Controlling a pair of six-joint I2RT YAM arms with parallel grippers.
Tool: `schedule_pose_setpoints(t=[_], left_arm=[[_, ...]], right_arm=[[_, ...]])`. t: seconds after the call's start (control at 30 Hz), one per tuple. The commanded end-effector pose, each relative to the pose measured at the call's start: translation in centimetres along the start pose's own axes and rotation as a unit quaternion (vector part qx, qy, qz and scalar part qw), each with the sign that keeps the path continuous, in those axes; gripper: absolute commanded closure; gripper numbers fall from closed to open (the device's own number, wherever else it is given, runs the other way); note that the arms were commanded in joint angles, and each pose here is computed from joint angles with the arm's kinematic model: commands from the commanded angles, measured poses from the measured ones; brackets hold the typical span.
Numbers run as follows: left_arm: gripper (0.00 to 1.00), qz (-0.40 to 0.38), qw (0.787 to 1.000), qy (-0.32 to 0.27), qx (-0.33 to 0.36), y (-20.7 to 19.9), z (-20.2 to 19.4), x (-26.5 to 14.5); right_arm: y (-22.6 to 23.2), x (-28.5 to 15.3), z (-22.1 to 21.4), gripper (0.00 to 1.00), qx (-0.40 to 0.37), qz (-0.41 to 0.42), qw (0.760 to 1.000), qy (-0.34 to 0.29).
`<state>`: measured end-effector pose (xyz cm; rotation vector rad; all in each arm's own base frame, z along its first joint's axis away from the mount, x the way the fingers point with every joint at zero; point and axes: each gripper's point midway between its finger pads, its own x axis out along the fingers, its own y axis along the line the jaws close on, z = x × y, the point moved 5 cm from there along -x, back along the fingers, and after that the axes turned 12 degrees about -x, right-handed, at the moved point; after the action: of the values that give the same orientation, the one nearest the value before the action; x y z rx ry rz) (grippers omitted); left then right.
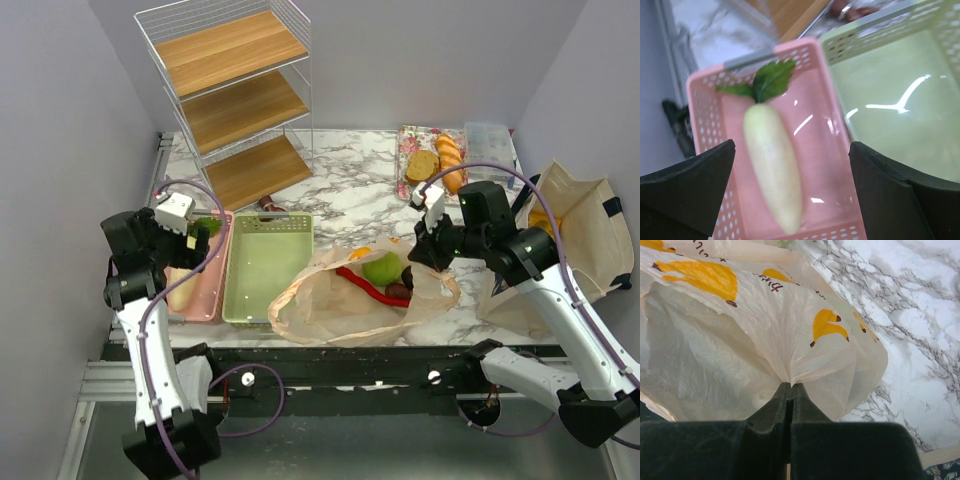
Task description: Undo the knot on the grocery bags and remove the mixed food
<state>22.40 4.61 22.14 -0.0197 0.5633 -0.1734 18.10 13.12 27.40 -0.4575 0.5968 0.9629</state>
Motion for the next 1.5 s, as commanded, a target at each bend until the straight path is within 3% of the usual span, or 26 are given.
schedule_pose_setpoints(t=[0.0,0.07,0.2,0.33,0.47,0.53,0.57,0.63,0.9,1.07,1.2,1.47], left_arm=[[0.01,-0.187,0.972,-0.096,0.105,-7.5,3.3,-4.1],[0.02,-0.240,0.950,-0.141,0.140,-10.4,5.1,-6.3],[0.04,-0.355,0.883,-0.220,0.212,-16.5,8.7,-11.1],[0.19,-0.442,0.811,-0.230,0.307,-21.5,9.4,-13.3],[0.41,-0.494,0.724,-0.223,0.425,-26.2,7.2,-13.3],[0.50,-0.500,0.692,-0.236,0.464,-28.5,6.3,-12.9],[0.52,-0.498,0.686,-0.242,0.472,-29.5,6.0,-12.4],[0.55,-0.503,0.680,-0.232,0.481,-31.7,5.4,-11.2],[0.54,-0.457,0.704,-0.205,0.503,-37.1,1.2,-2.8],[0.46,-0.430,0.710,-0.185,0.526,-38.5,-2.0,1.9],[0.29,-0.412,0.723,-0.160,0.530,-39.2,-2.9,4.9],[0.26,-0.402,0.731,-0.143,0.532,-41.1,-3.6,8.4]], right_arm=[[0.3,-0.4,1.2,0.99,-0.027,0.006,0.999,-0.044],[0.3,-0.2,0.9,0.99,-0.025,0.009,0.999,-0.039],[0.5,-0.1,0.8,0.99,-0.022,0.012,0.999,-0.039],[0.5,-0.2,0.9,0.99,-0.013,0.011,0.999,-0.040],[0.5,-0.3,1.3,0.99,-0.002,0.012,0.999,-0.043],[0.3,-0.4,1.7,0.99,0.001,0.006,0.999,-0.046],[0.2,-0.5,1.8,0.99,0.003,0.002,0.999,-0.047],[0.0,-0.5,2.0,0.99,0.004,0.000,0.999,-0.046],[-0.2,-0.1,2.3,0.99,0.008,0.004,0.999,-0.039],[-0.4,0.3,2.4,0.99,0.011,0.005,0.999,-0.037],[-0.6,0.5,2.4,0.99,0.013,0.001,0.999,-0.034],[-0.7,0.6,2.2,0.99,0.015,0.000,1.000,-0.025]])
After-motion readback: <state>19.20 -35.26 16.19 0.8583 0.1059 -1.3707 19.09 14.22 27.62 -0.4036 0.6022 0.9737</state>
